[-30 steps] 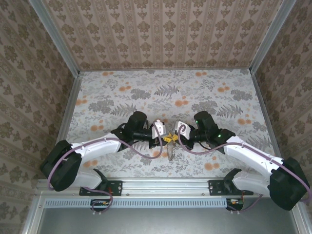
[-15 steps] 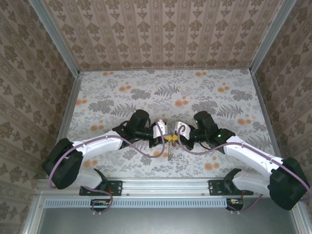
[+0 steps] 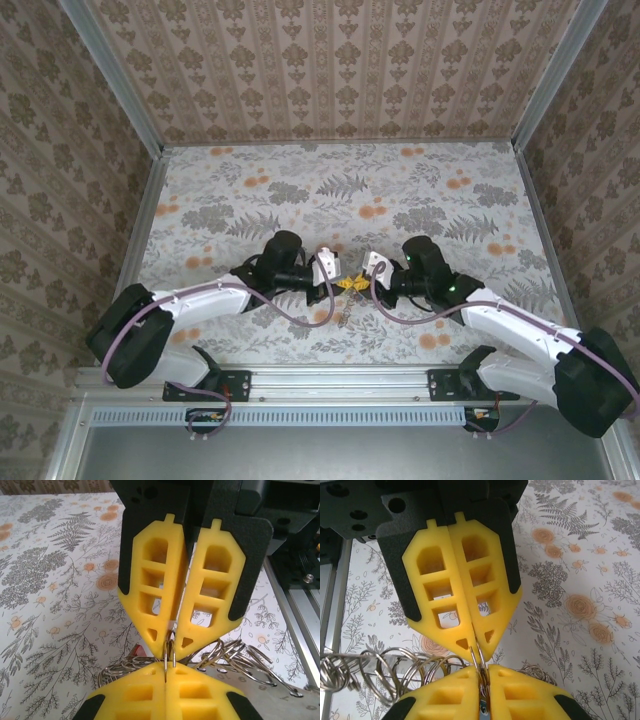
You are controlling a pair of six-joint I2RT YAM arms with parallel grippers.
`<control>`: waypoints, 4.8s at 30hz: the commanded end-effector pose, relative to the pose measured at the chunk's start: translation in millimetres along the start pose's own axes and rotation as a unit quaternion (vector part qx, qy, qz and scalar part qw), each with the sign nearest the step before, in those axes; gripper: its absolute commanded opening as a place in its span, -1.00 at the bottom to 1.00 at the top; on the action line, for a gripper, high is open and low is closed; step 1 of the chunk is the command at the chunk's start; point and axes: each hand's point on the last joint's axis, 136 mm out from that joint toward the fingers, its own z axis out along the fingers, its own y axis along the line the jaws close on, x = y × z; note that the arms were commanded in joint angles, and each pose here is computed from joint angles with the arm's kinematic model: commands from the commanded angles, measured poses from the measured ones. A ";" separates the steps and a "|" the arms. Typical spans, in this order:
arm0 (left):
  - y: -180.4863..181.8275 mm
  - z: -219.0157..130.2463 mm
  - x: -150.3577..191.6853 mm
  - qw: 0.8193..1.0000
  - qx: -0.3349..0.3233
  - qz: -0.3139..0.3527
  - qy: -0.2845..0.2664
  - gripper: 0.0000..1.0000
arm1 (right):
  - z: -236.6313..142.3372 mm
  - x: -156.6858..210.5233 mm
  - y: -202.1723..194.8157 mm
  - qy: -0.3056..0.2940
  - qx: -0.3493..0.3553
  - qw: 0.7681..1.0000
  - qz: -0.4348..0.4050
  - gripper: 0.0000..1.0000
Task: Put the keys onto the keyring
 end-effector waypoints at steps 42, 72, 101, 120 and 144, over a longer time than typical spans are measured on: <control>8.6 -5.6 -16.1 0.999 -0.019 0.036 0.025 -0.55 | -4.0 -28.0 -0.5 0.030 -0.026 0.998 -0.052 -1.00; 2.2 -15.5 -46.3 0.994 -0.003 0.012 -0.106 -1.00 | 5.7 -19.3 -8.3 -0.057 0.004 0.998 0.015 -0.69; 7.0 -12.1 -7.9 0.999 -0.009 0.023 0.029 -0.67 | 0.1 -27.4 -6.1 0.016 -0.030 0.998 -0.043 -1.00; 11.0 -7.2 -14.7 0.999 0.002 0.029 0.039 -0.74 | 3.7 -33.8 -1.6 0.028 -0.039 0.997 -0.063 -1.00; 5.2 -23.9 -51.6 0.991 0.010 -0.002 -0.133 -1.00 | 5.6 -20.3 -13.3 -0.078 -0.002 0.996 0.030 -0.82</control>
